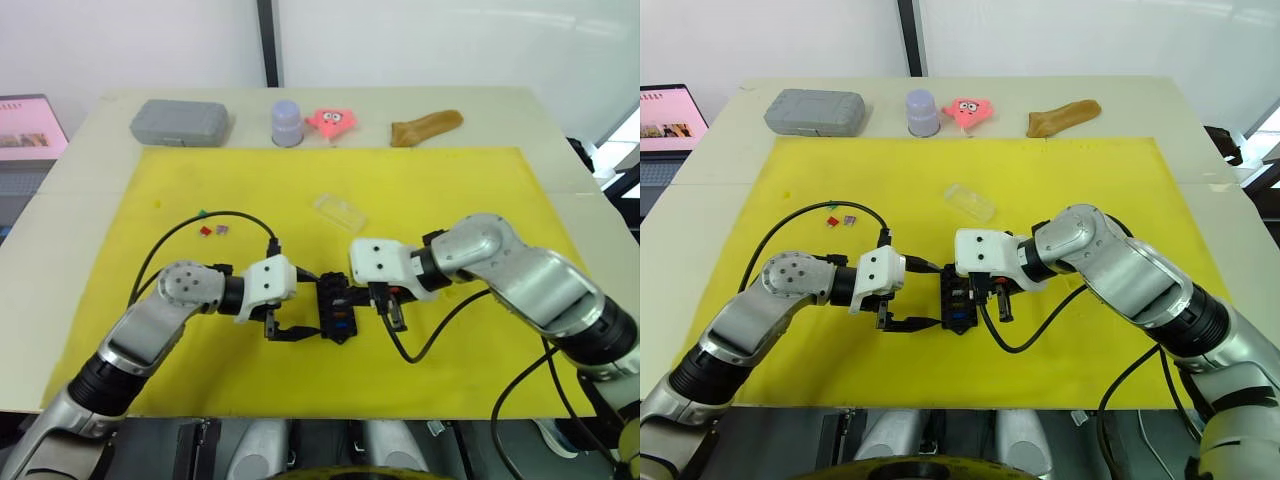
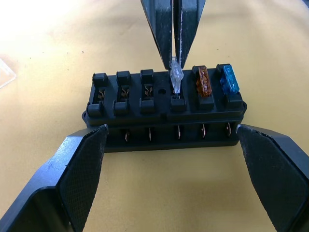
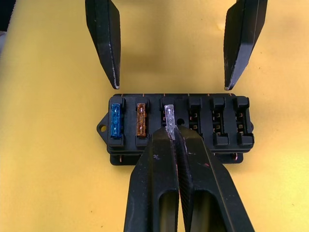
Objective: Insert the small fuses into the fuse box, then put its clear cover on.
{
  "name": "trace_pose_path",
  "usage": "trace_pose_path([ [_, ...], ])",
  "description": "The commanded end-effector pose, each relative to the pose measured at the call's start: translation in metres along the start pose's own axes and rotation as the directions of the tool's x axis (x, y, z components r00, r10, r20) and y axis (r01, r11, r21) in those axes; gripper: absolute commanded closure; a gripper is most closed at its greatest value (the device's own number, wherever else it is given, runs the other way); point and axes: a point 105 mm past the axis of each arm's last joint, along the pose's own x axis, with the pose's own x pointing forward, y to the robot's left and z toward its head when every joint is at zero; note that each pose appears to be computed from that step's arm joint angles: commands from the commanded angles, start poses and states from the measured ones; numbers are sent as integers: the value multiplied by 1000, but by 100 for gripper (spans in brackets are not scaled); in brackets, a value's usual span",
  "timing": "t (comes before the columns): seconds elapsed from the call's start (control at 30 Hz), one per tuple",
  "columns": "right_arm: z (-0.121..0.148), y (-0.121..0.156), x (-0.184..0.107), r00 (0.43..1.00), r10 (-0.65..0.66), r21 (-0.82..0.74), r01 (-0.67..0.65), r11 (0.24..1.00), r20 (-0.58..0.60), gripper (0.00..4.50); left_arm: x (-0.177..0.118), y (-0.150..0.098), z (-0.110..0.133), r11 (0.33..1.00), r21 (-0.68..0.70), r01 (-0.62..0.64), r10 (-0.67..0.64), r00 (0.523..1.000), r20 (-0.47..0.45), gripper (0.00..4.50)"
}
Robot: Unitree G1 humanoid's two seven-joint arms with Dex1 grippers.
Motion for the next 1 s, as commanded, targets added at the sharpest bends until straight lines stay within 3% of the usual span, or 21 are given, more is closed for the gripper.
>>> trace_pose_path([
  [0.03, 1, -2, -2, 1000, -17, -22, 17, 1000, -3, 450, -4, 3, 11, 999, 47, -21, 20, 999, 25, 4],
  [1.0, 8, 5, 3, 999, 36, 3, -36, 999, -35, 450, 2, 3, 11, 998, 46, -33, 31, 999, 32, 4],
])
